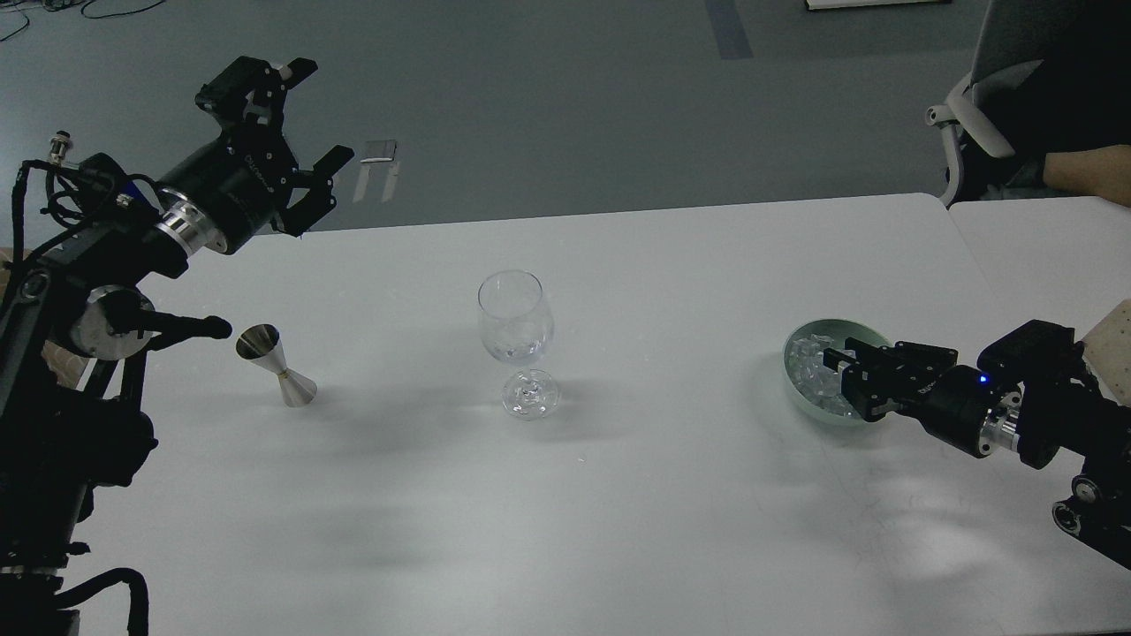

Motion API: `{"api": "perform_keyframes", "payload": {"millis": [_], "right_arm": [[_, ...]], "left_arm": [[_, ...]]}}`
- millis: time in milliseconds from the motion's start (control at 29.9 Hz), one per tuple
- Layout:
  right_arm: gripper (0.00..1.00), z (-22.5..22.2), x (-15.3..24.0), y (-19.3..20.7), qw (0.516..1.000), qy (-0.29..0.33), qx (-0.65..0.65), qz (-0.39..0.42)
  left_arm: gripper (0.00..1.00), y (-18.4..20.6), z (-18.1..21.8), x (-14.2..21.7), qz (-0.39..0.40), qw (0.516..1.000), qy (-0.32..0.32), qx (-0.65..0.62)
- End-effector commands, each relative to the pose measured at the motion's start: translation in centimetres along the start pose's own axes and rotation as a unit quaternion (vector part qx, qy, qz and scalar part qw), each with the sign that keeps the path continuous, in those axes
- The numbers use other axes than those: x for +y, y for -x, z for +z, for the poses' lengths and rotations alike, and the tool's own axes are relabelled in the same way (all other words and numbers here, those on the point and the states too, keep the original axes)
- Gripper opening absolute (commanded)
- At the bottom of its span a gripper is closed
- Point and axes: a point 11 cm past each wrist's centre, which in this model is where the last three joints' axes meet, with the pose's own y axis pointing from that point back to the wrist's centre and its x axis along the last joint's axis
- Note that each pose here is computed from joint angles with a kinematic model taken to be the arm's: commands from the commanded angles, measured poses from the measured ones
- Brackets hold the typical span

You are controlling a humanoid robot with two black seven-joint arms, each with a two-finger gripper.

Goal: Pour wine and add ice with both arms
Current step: 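Grip the rim of the green ice bowl with the right gripper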

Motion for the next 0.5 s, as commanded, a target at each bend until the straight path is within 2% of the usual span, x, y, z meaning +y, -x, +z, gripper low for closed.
{"api": "perform_keyframes", "payload": {"millis": [0, 134, 368, 468], "right_arm": [[0.16, 0.1, 0.1, -0.1, 1.0, 0.001, 0.001, 0.0], [0.02, 0.0, 0.0, -0.2, 1.0, -0.002, 0.0, -0.001], [0.0, -0.3, 0.0, -0.9, 1.0, -0.008, 0.001, 0.006], [0.0, -0.2, 0.4, -2.6, 1.0, -0.013, 0.013, 0.015]], "left_arm": [[0.98, 0.1, 0.0, 0.0, -0.001, 1.0, 0.001, 0.0], [0.98, 0.1, 0.1, 0.0, -0.002, 1.0, 0.001, -0.001], [0.98, 0.3, 0.3, 0.0, -0.004, 1.0, 0.004, -0.003], [0.98, 0.3, 0.3, 0.0, -0.004, 1.0, 0.004, -0.003]]}}
